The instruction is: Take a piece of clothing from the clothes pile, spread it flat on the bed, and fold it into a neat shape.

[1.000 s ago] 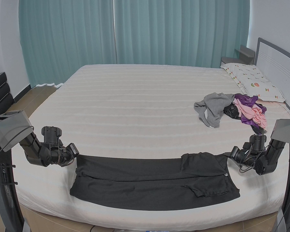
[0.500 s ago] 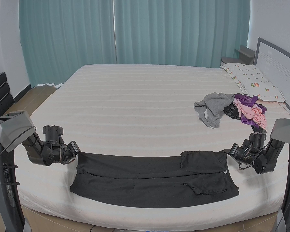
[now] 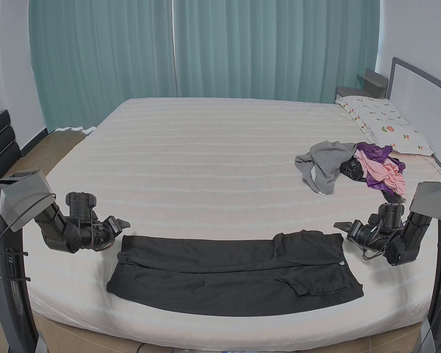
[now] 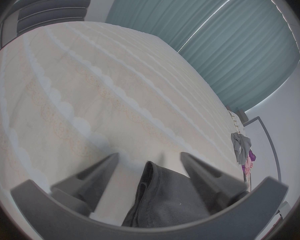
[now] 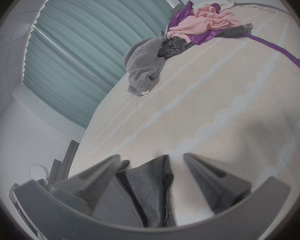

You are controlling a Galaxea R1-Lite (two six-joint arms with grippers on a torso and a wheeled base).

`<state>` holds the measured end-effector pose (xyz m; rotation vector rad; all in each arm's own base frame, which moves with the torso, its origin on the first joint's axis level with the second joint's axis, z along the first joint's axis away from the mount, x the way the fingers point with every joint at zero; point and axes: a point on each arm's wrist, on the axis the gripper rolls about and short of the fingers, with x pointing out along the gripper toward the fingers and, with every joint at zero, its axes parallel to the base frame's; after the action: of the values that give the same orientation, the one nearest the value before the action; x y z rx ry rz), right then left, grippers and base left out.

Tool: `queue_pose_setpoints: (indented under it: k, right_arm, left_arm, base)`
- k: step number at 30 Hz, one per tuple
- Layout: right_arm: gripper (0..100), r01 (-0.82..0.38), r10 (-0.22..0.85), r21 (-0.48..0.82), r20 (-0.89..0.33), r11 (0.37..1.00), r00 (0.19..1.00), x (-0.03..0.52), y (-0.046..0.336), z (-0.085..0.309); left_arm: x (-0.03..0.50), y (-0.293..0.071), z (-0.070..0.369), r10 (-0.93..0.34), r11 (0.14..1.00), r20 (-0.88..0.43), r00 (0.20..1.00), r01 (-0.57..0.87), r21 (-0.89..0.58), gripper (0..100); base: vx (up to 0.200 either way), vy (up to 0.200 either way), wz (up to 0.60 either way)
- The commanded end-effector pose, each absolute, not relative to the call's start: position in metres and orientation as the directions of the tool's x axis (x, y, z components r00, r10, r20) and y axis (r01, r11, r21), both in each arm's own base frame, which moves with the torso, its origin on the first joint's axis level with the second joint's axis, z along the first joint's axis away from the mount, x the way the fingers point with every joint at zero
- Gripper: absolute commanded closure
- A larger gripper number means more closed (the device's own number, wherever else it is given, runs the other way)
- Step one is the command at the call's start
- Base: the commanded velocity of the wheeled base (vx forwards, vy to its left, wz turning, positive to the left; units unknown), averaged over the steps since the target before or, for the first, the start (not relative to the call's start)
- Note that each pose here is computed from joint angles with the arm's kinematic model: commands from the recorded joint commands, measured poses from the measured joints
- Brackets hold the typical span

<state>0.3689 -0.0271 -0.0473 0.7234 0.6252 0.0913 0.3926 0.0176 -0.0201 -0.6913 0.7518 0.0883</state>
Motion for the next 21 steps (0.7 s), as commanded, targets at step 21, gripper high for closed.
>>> queue_pose_setpoints:
  k: [21]
  right_arm:
    - [0,0.164,0.29,0.701,-0.481,0.694,0.827,0.345,-0.026,-0.034]
  left_arm:
    - [0.363,-0.032,0.037,-0.265,0.62,-0.588,0.764,-0.331,-0.711,0]
  base:
    - [0.0,0.0,0.0]
